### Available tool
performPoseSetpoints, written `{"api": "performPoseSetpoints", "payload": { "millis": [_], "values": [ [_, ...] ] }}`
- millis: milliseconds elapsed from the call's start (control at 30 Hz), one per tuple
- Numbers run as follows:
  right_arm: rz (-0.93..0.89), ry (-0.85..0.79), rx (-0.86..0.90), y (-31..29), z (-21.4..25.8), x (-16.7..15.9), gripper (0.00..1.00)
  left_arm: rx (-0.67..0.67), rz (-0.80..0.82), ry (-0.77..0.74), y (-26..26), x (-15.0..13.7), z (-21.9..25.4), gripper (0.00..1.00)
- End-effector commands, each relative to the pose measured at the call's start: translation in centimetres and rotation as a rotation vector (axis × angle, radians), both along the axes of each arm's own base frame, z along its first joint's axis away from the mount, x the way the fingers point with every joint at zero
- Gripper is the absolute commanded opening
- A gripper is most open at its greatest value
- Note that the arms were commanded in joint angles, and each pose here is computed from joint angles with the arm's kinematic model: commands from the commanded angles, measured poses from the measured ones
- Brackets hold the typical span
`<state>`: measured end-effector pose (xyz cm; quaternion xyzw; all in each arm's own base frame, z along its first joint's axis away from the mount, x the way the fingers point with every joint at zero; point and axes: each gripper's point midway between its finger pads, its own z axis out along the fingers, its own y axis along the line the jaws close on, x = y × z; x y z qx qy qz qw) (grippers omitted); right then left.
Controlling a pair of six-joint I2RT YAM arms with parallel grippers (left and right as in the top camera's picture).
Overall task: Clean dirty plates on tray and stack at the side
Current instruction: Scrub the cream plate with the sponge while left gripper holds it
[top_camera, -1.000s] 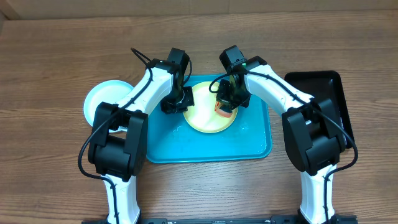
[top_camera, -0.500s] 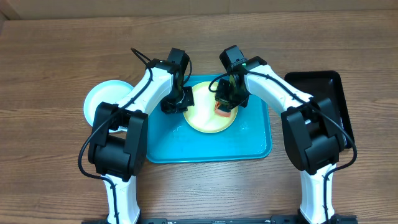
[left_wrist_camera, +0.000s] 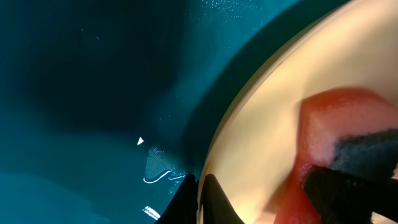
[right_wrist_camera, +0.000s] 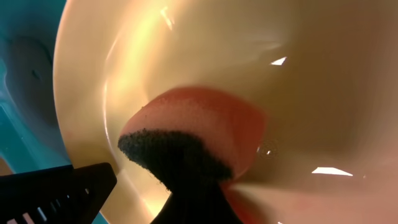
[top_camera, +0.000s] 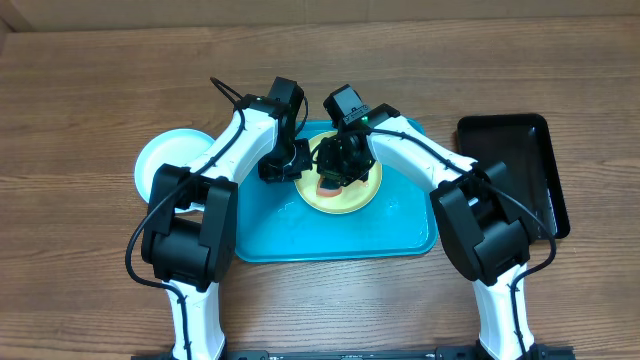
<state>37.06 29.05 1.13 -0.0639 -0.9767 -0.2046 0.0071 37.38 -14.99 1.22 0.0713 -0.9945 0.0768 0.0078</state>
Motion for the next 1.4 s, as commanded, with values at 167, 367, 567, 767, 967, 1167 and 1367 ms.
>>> {"api": "performPoseSetpoints", "payload": {
  "millis": [167, 367, 567, 767, 967, 1167, 1367],
  "values": [
    [-0.064, -0.007, -0.224, -8.4, -1.5, 2.9, 0.04, -0.030, -0.037, 0.020, -0.4, -0.7, -0.2, 0.04],
    [-0.092, -0.110, -0.417, -12.4, 1.2, 5.9, 0.04, -0.030, -0.037, 0.021, -0.4, -0.7, -0.2, 0.04],
    [0.013, -0.068, -0.169, -5.7, -0.6, 4.7, 0.04, -0.030, -0.036, 0.019, -0.4, -0.7, -0.2, 0.04],
    [0.136, 0.034, 0.017, 0.0, -1.5, 1.2, 0.04, -0.030, -0.037, 0.019, -0.4, -0.7, -0.2, 0.04],
    [0.175, 0.137, 0.005, -0.5, -1.3, -1.5, 0.04, -0.030, -0.037, 0.019, -0.4, -0.7, -0.2, 0.04],
    [0.117, 0.099, -0.341, -9.4, -0.8, 0.4, 0.04, -0.030, -0.041, 0.019, -0.4, -0.7, -0.2, 0.04],
    [0.049, -0.063, -0.469, -11.0, -0.1, 4.3, 0.04, -0.030, -0.040, 0.019, -0.4, -0.7, -0.2, 0.04]
  ]
}}
